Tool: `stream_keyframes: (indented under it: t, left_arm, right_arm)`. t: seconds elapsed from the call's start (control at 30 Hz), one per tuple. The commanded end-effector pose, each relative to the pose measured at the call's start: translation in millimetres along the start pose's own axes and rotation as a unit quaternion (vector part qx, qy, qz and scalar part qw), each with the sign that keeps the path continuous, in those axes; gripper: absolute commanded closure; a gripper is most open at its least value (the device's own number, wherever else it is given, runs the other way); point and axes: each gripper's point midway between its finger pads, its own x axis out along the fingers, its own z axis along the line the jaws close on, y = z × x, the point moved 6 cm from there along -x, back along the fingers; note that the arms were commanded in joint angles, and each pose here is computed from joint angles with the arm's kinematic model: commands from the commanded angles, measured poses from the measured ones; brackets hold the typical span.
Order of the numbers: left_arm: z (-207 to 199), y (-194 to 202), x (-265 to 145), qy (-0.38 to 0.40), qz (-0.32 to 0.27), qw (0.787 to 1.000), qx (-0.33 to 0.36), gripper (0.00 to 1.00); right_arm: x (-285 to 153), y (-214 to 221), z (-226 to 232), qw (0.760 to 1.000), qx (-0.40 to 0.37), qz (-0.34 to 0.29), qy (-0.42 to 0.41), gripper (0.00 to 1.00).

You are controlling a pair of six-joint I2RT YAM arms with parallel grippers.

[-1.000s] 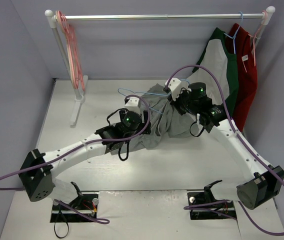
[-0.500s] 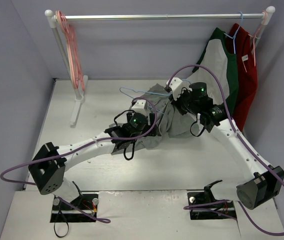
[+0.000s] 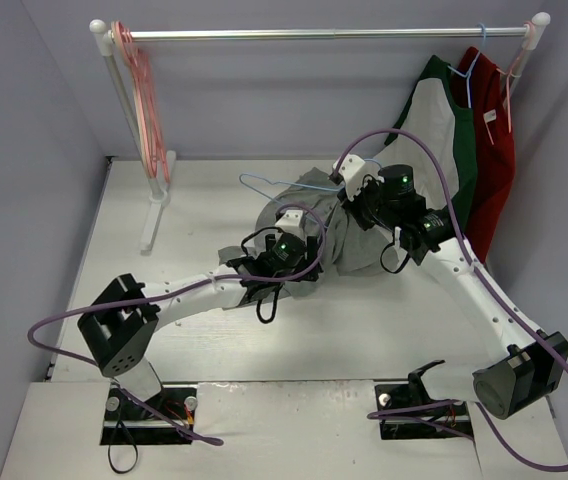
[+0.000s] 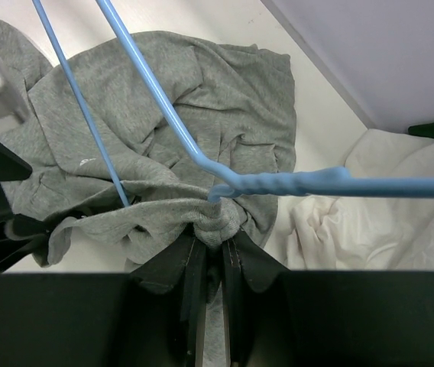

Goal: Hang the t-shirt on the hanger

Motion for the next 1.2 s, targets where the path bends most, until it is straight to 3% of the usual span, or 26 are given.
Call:
stream_keyframes:
  t: [0.0, 0.3, 0.5, 0.87, 1.0, 1.17]
  left_arm:
    - [-21.6, -27.7, 0.2, 0.029, -0.05, 0.998, -0.023, 0.39]
    - [-11.4, -11.5, 17.4, -0.001, -0.039, 0.999, -0.021, 0.52]
    - [21.8, -18.7, 5.7, -0.029, -0.04, 0.998, -0.036, 0.62]
    - [103.3, -107.8, -44.8, -0.107, -0.069, 0.992, -0.014, 0.64]
    - [115.8, -145.6, -63.6, -0.121, -0.071, 0.99, 0.002, 0.72]
    - [123.8, -181.0, -79.7, -0.125, -0.084, 0.989, 0.006, 0.92]
  right_arm:
    - [-14.2, -23.5, -11.0, 0.998, 0.002, -0.053, 0.03, 1.0]
    - [-17.9, -21.4, -8.6, 0.998, 0.006, -0.053, 0.028, 1.0]
    - [-25.3, -13.8, -10.6, 0.998, -0.004, -0.039, 0.044, 1.0]
    - [-39.0, -9.0, -12.8, 0.997, -0.027, -0.03, 0.061, 1.0]
    - [-42.5, -9.5, -13.4, 0.997, -0.039, -0.029, 0.061, 1.0]
    - [-41.3, -5.1, -15.2, 0.996, -0.05, -0.015, 0.067, 1.0]
